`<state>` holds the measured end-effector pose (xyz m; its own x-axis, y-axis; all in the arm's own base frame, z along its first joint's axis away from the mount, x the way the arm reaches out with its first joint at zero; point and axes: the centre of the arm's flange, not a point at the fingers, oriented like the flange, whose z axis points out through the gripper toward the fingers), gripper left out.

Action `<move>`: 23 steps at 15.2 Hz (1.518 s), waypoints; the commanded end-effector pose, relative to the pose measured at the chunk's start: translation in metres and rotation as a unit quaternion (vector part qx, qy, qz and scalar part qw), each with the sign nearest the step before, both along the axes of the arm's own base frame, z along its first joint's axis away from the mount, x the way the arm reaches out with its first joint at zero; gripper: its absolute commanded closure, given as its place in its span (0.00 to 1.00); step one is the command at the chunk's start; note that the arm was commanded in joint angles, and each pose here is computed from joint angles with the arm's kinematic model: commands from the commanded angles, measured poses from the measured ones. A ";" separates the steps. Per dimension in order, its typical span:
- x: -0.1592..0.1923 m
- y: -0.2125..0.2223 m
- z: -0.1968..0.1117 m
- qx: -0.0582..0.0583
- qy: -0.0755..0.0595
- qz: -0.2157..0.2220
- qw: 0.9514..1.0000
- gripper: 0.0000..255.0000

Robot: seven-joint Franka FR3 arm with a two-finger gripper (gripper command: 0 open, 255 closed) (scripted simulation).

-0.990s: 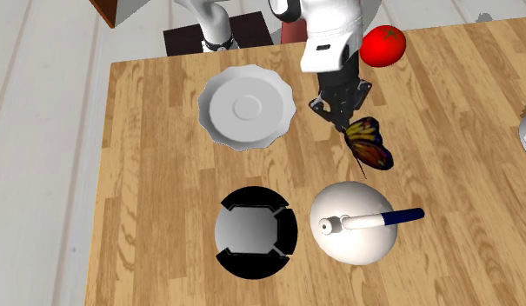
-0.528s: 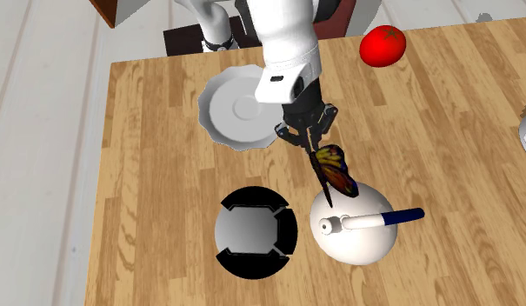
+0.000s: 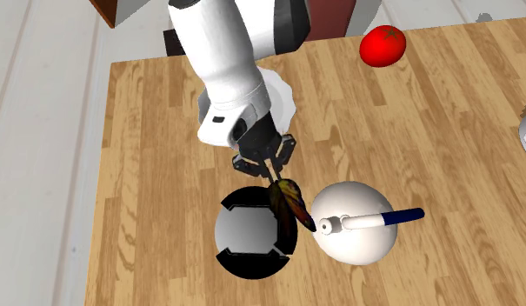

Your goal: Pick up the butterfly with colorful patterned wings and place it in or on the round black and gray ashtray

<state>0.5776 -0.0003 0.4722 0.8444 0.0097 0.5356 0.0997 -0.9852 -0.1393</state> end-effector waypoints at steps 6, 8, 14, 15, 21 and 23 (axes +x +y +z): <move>0.032 -0.084 -0.006 -0.001 0.000 0.001 1.000 1.00; 0.032 -0.084 -0.017 -0.001 0.000 0.001 1.000 1.00; 0.032 -0.084 -0.048 -0.001 0.000 0.001 1.000 1.00; 0.032 -0.084 -0.052 -0.001 0.000 0.001 1.000 1.00; 0.032 -0.084 -0.052 -0.001 0.000 0.001 1.000 1.00; 0.032 -0.084 -0.051 -0.001 0.000 0.001 1.000 0.00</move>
